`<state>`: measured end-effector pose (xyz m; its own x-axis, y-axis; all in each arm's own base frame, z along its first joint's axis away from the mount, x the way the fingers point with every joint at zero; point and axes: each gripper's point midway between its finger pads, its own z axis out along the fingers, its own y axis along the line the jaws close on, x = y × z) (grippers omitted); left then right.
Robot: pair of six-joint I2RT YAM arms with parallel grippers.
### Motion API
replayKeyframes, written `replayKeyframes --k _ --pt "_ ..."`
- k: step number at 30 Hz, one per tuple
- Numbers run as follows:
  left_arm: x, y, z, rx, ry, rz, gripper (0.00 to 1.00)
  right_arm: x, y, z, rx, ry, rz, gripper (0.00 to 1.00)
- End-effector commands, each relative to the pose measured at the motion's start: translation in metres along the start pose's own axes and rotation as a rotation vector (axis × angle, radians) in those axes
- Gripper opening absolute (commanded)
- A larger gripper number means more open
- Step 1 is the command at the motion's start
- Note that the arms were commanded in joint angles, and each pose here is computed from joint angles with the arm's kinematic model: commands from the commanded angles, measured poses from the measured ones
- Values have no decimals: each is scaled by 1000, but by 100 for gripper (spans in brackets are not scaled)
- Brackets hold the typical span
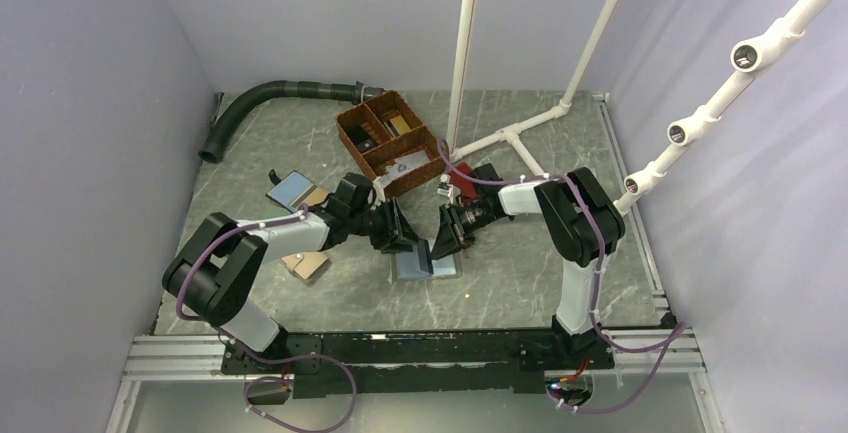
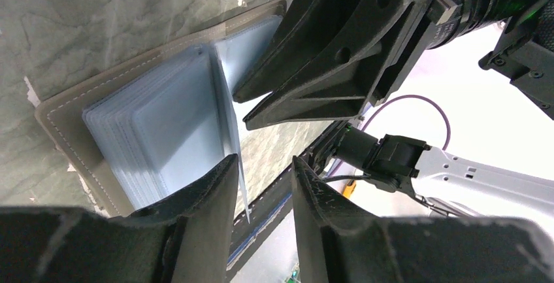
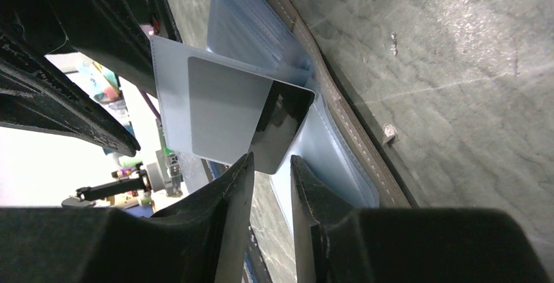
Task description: Take the credit cards out of the card holder
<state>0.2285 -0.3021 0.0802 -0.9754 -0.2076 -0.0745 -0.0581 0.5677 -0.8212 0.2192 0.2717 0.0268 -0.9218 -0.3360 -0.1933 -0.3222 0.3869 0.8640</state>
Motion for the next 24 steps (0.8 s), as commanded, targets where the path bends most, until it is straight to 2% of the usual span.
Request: replayKeyframes --k 1,9,12,20,24 --pt "-5 -13 -6 14 -7 45 41 -8 -5 0 22 -9 -28 29" --pt "-9 -23 -6 51 -17 56 41 -9 -5 2 16 -2 -18 19" --pt "-12 -32 -3 88 -16 55 37 -8 -6 2 17 -2 -17 19" --pt "-10 -16 1 -21 3 52 36 -8 -3 2 10 -2 -16 18" --pt "-7 -20 9 -4 33 65 35 -7 -4 2 11 -2 -14 18"
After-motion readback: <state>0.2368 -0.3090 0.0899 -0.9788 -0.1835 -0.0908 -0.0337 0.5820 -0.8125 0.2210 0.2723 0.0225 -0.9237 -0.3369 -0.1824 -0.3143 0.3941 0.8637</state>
